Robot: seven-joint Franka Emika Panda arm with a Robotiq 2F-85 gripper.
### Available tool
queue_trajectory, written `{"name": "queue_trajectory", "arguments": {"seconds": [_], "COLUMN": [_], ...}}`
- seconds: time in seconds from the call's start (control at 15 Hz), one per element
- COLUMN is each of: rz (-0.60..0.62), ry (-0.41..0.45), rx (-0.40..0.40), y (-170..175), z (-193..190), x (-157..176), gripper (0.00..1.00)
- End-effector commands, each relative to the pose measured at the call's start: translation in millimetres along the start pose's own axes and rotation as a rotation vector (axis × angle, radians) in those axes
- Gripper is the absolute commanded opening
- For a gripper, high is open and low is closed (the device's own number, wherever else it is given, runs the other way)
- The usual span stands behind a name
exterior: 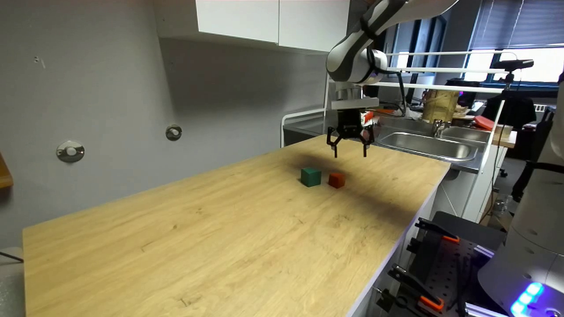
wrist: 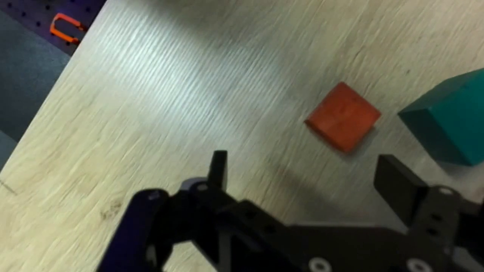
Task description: Put the orange block on the green block
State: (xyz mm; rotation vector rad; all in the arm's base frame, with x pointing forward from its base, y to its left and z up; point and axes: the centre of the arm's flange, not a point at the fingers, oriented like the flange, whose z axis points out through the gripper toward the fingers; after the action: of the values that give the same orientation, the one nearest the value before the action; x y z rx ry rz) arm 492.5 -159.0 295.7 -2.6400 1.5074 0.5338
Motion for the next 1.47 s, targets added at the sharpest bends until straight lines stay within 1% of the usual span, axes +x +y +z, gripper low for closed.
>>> {"name": "queue_trajectory", "arguments": {"seconds": [0.0,0.13,0.33,0.67,0.87,1.07,1.2,1.4], "rz": [-0.004,-0.035,-0.093,-0.168,-0.206,-0.237,-0.267,-0.3], "ry": [0.076,0.094,0.091,0.09,0.093,0.091,0.098,0.103], "rx": [0.02,0.024,0.018,-0.028,-0.055,-0.071,-0.086,-0.079], "y": [30.5,25.1,10.0,-15.9,-28.6,-39.0,-46.1,-59.7], "z": [-8.7,-4.9,9.6,37.2,47.7,53.1,51.9,44.6], "x": [-33.0,-43.7,-57.5,-61.6,-54.5,-36.5,-25.5,-10.4], "gripper": [1.0,1.0,1.0,1.0,1.0,1.0,1.0,1.0]}}
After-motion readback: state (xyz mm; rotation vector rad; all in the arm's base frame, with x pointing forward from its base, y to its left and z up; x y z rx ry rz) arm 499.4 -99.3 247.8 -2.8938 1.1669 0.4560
